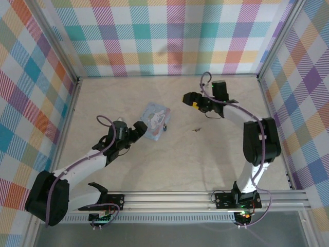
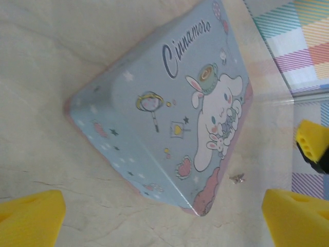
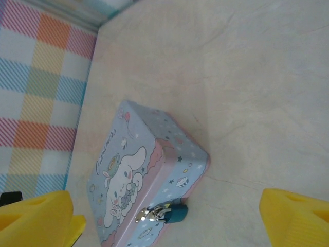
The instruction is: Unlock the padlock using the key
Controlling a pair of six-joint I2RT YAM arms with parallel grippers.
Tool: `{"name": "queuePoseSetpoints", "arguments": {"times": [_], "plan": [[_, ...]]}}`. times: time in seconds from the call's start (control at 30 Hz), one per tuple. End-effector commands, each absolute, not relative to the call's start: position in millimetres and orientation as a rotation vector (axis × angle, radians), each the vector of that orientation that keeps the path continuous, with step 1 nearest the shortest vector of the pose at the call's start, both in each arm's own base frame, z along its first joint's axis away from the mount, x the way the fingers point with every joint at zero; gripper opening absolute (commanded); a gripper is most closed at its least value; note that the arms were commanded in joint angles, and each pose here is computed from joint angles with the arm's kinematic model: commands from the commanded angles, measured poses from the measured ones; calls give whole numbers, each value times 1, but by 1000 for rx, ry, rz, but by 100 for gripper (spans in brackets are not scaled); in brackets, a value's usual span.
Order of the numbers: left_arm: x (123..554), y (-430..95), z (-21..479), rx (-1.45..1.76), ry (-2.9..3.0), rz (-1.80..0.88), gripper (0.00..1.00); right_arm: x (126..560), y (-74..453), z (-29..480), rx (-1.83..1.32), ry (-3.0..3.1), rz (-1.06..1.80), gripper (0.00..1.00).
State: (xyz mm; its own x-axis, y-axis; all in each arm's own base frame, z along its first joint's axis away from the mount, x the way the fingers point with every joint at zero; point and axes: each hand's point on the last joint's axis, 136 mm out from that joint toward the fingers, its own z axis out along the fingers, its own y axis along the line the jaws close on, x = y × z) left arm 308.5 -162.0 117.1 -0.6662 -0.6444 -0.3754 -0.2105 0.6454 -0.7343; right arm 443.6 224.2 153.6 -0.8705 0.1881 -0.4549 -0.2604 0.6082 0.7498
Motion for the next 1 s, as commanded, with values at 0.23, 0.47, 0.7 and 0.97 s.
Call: {"name": "queuePoseSetpoints", "arguments": {"times": [0.23,0.47,0.7,0.97], "plan": [[343,-189,119,-664,2162,-966,99,469,292,123,-235,2447,1285,88],[365,-200,120,-643,2160,-961,99,472,331,110,-327,2474,1386,82],[381,-203,120,-612,2179,-919,99,451,340,109,-418,2472,1436,76],[395,-219,117,-560,2223,-954,97,409,316,117,-431,2475,1360,75]]}}
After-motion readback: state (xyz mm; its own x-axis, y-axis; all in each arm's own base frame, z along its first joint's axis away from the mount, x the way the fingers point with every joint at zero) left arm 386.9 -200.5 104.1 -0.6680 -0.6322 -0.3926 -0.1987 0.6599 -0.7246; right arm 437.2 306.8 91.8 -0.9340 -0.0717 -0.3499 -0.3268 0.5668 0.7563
